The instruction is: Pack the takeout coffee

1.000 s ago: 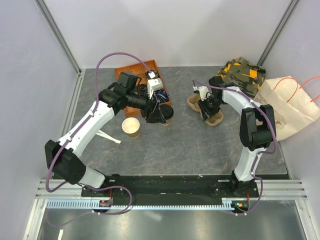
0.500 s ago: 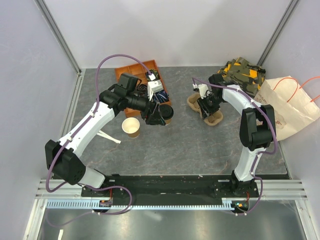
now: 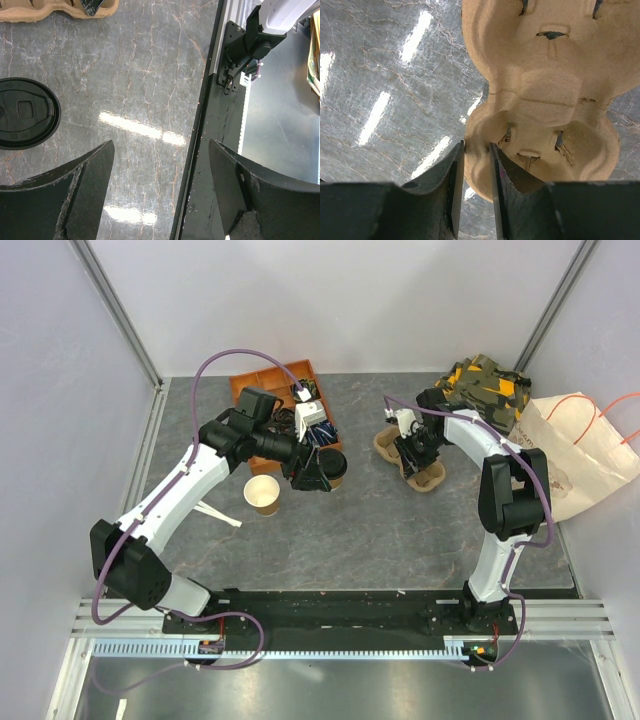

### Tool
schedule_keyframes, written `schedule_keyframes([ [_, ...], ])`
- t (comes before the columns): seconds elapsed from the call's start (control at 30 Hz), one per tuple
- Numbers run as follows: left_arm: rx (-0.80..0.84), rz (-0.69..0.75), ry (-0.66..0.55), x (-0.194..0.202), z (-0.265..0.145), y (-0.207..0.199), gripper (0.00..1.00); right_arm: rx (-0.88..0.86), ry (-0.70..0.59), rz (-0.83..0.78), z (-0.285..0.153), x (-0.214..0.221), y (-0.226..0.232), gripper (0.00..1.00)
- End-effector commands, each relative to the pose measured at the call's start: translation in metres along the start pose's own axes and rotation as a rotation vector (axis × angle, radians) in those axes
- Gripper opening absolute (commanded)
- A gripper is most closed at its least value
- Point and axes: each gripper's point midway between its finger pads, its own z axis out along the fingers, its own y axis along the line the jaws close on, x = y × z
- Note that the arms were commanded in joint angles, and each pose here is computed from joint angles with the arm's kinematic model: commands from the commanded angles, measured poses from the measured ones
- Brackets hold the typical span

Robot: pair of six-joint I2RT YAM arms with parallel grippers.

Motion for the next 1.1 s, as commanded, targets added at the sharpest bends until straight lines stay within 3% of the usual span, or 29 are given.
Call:
schedule_keyframes([
  [0.0,0.018,0.039,-0.049,-0.0135,-0.0065,-0.0073,0.84,0.004,-0.020,-0.015,-0.0039,-0.0112,-0.0018,0.35],
  [0.2,0.020,0.035,-0.047,-0.0127,-0.0060,-0.0072,0.84,0.001,-0.021,-0.018,-0.0052,-0.0121,-0.0013,0.39],
  [0.43,0.021,0.035,-0.047,-0.0139,-0.0053,-0.0065,0.84,0.006,-0.020,-0.022,-0.0054,-0.0117,-0.0028,0.26],
  [0.5,0.021,0.032,-0.047,-0.0139,-0.0052,-0.0064,0.84,0.004,-0.013,-0.021,-0.0038,-0.0106,-0.0026,0.31],
  [0.53,0.020,0.035,-0.047,-0.0141,-0.0052,-0.0060,0.84,0.004,-0.011,-0.019,-0.0032,-0.0097,-0.0030,0.40],
  [0.63,0.018,0.034,-0.048,-0.0143,-0.0055,-0.0061,0.84,0.000,-0.006,-0.017,-0.0017,-0.0087,-0.0028,0.41],
  [0.87,0.022,0.030,-0.044,-0.0125,-0.0045,-0.0058,0.84,-0.002,-0.019,-0.024,-0.0042,-0.0122,-0.0016,0.31],
  [1.07,0.021,0.032,-0.046,-0.0134,-0.0047,-0.0058,0.84,0.000,-0.021,-0.026,-0.0075,-0.0133,-0.0017,0.09],
])
